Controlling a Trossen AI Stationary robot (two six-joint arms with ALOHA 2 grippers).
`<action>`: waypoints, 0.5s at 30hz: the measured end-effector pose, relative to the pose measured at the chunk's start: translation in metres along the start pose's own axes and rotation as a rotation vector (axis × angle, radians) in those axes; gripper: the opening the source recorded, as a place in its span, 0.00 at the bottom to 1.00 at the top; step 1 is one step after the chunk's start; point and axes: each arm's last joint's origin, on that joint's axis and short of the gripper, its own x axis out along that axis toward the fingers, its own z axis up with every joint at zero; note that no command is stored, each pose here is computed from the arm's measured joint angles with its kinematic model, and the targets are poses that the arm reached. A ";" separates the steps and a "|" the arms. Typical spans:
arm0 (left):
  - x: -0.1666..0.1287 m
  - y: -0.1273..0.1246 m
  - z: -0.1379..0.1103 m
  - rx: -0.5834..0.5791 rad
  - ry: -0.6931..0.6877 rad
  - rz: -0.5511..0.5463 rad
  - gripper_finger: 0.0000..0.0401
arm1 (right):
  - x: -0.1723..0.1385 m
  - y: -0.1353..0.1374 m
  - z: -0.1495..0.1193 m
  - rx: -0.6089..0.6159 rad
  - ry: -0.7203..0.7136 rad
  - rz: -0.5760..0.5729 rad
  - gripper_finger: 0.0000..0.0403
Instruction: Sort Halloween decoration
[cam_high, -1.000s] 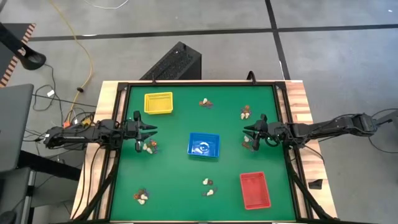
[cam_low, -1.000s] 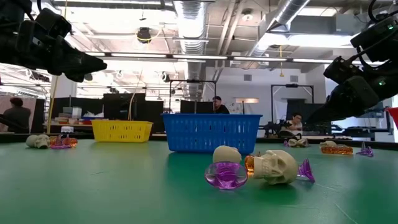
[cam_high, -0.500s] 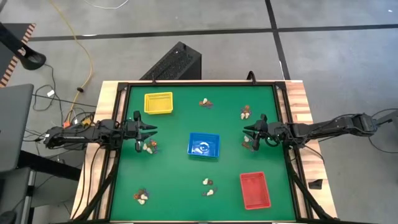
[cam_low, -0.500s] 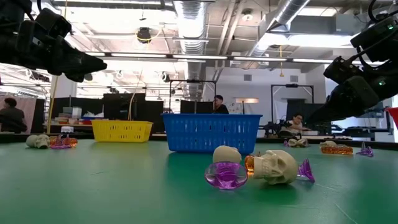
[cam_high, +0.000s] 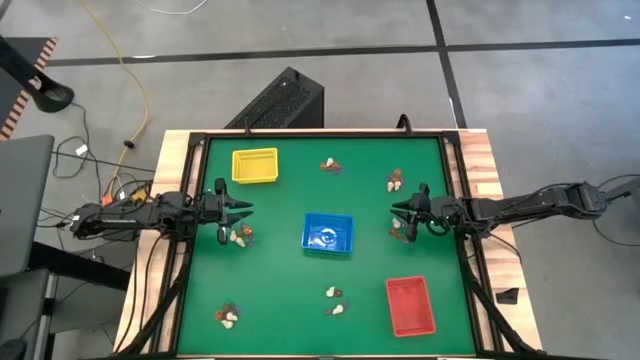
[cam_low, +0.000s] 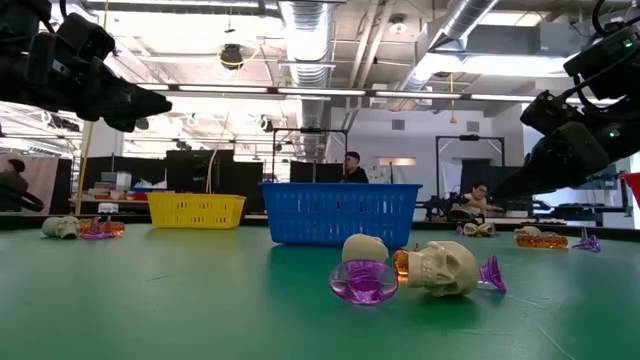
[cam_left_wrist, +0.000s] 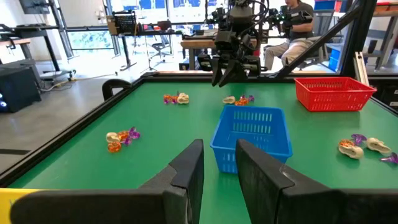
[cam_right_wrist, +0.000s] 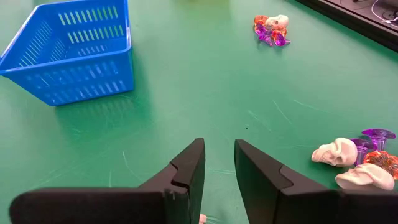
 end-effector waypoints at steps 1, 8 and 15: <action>0.000 0.000 0.000 0.000 0.000 0.000 0.21 | 0.000 0.000 0.000 0.000 0.000 0.000 0.30; 0.000 0.000 0.000 0.000 0.000 0.000 0.21 | 0.000 0.000 0.000 0.000 0.000 0.000 0.30; 0.000 0.000 0.001 0.036 -0.006 0.005 0.21 | 0.000 0.000 0.000 0.000 0.000 0.000 0.30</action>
